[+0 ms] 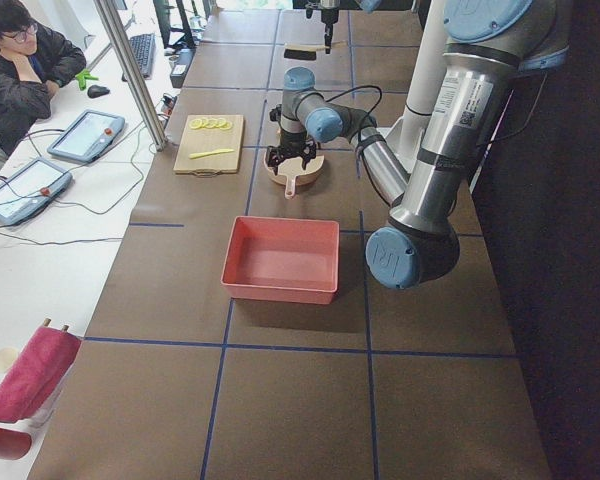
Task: Sweep and dump trash into bin
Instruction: 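Grasp the dustpan handle with the left gripper while the right lifts the brush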
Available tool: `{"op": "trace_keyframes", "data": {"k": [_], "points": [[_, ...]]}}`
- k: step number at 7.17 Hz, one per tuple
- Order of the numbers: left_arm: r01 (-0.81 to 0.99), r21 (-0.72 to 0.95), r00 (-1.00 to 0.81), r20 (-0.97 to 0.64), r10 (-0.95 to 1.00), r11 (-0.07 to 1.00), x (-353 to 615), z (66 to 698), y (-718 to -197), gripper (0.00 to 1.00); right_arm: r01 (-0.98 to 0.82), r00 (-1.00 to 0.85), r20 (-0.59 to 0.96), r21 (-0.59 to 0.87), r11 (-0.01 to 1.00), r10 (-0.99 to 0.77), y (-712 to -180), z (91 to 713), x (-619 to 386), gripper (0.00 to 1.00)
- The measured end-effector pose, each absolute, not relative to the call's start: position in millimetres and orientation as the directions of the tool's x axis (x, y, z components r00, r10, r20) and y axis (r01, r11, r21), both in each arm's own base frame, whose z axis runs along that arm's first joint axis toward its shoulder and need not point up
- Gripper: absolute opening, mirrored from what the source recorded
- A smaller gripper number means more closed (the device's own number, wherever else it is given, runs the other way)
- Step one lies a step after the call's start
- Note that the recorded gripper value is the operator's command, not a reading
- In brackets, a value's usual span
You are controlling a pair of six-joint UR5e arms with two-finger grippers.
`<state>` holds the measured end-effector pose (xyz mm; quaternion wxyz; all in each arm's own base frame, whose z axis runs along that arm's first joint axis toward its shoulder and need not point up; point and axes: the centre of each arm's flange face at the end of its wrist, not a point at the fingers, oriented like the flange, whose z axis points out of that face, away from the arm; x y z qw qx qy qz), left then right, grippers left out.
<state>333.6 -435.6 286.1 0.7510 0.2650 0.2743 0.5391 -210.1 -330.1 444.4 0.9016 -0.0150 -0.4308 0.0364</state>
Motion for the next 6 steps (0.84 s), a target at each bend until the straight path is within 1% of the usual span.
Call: {"op": "trace_keyframes", "data": {"k": [1, 3, 6], "points": [[-0.686, 0.686, 0.228, -0.113, 0.967, 0.242, 353, 289, -435, 1.00, -0.038, 0.617, 0.782, -0.074, 0.997, 0.082, -333, 436, -215, 0.00], [-0.711, 0.672, 0.174, -0.114, 0.978, 0.205, 391, 289, -434, 1.00, -0.028, 0.609, 0.788, -0.090, 0.996, 0.088, -339, 425, -220, 0.00], [-0.752, 0.643, 0.111, -0.090, 0.990, 0.143, 408, 278, -439, 1.00, -0.025, 0.605, 0.792, -0.089, 0.996, 0.086, -341, 422, -222, 0.00]]}}
